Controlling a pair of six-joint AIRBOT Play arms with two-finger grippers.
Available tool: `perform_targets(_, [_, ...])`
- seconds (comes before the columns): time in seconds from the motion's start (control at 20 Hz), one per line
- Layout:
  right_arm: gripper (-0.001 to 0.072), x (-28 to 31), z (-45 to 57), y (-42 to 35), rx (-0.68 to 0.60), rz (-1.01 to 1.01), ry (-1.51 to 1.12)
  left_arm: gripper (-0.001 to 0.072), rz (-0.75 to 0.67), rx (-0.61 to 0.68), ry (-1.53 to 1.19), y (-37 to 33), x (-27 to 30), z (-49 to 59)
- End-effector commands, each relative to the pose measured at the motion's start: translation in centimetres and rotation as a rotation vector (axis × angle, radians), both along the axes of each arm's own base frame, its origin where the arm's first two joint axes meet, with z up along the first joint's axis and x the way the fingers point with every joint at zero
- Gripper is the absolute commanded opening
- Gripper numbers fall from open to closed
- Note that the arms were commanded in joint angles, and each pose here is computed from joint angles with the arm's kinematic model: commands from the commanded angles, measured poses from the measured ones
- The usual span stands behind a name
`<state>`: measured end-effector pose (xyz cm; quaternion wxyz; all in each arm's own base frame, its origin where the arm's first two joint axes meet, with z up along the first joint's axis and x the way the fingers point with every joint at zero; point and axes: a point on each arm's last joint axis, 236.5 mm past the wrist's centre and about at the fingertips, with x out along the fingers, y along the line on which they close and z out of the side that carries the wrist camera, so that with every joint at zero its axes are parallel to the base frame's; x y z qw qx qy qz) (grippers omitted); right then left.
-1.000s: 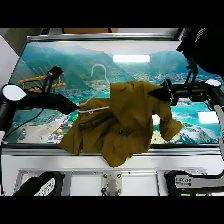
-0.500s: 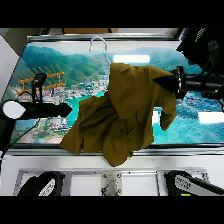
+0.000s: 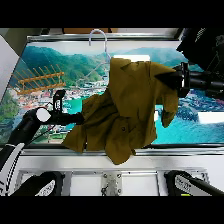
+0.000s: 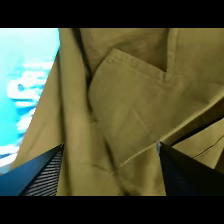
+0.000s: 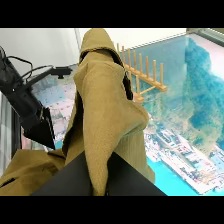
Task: Fold the clothes and pants, and hang the long-sleeved shirts on hangers.
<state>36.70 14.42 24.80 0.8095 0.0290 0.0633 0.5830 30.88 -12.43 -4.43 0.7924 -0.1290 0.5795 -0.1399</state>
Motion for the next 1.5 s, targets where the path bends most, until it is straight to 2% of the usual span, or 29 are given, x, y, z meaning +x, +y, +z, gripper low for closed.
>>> perform_targets(0.0, [0.0006, 0.0, 0.1, 0.0, 0.003, -0.003, 0.007, 0.0632, -0.009, -0.078, 0.008, -1.8, 0.4, -0.6])
perform_targets(0.4, [0.0006, 0.0, 0.1, 0.0, 0.009, -0.004, 0.026, 0.0632, -0.114, -0.058, -0.136, -5.7, 1.4, 0.3])
perform_targets(0.75, [0.0006, 0.0, 0.1, 0.0, 0.009, -0.004, 0.026, 0.0631, -0.107, -0.046, -0.161, -6.2, 2.4, -0.6])
perform_targets(0.8, [0.0006, 0.0, 0.1, 0.0, 0.012, -0.004, 0.037, 0.0609, -0.103, -0.041, -0.15, -6.1, 2.5, -1.2])
perform_targets(0.85, [0.0006, 0.0, 0.1, 0.0, 0.015, -0.005, 0.047, 0.0513, -0.096, -0.038, -0.14, -6.1, 2.7, -1.7])
perform_targets(0.9, [0.0006, 0.0, 0.1, 0.0, 0.016, -0.005, 0.046, 0.0178, -0.081, -0.038, -0.124, -5.7, 2.9, -2.0])
perform_targets(0.95, [0.0006, -0.1, 0.2, 0.0, 0.015, -0.004, 0.043, 0.0013, -0.063, -0.044, -0.108, -5.1, 3.1, -1.8])
perform_targets(1.2, [0.0005, -2.6, 0.4, 0.5, -0.025, 0.053, 0.062, 0.0012, 0.109, -0.073, -0.157, 0.7, 5.8, 2.4])
perform_targets(1.45, [0.0005, -4.4, -0.3, 1.3, -0.088, 0.097, 0.09, 0.0013, 0.128, -0.088, -0.16, 2.6, 7.3, 5.6])
